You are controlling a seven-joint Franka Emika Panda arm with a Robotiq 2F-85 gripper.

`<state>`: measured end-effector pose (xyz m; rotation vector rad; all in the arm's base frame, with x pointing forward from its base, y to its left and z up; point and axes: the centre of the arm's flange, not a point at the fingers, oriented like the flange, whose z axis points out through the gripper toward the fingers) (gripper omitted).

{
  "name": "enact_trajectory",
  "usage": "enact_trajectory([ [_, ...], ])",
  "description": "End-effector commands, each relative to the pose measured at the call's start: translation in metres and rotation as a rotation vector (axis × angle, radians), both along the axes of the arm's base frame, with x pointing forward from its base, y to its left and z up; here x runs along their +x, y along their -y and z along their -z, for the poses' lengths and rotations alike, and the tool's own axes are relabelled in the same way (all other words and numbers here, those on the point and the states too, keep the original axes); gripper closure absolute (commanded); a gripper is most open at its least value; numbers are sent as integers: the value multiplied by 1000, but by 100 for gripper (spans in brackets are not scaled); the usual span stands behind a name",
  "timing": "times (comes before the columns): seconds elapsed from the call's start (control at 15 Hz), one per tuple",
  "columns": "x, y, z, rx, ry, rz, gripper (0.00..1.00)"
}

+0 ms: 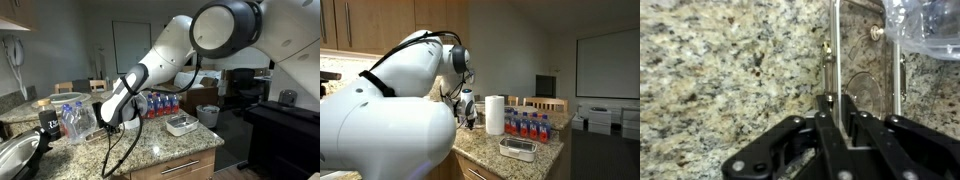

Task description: Move the bowl and then pick up the lid and put it on the bowl

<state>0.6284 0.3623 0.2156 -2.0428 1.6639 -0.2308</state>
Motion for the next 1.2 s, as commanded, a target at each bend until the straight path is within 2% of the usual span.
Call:
enact_trajectory([
  [0.0, -22, 4, -22, 7, 73, 65, 92],
  [0.4, -36, -3, -36, -10, 96, 43, 92],
  [0.73, -53, -5, -40, 30, 48, 2, 92],
  [1.13, -83, 10, -47, 39, 6, 23, 92],
])
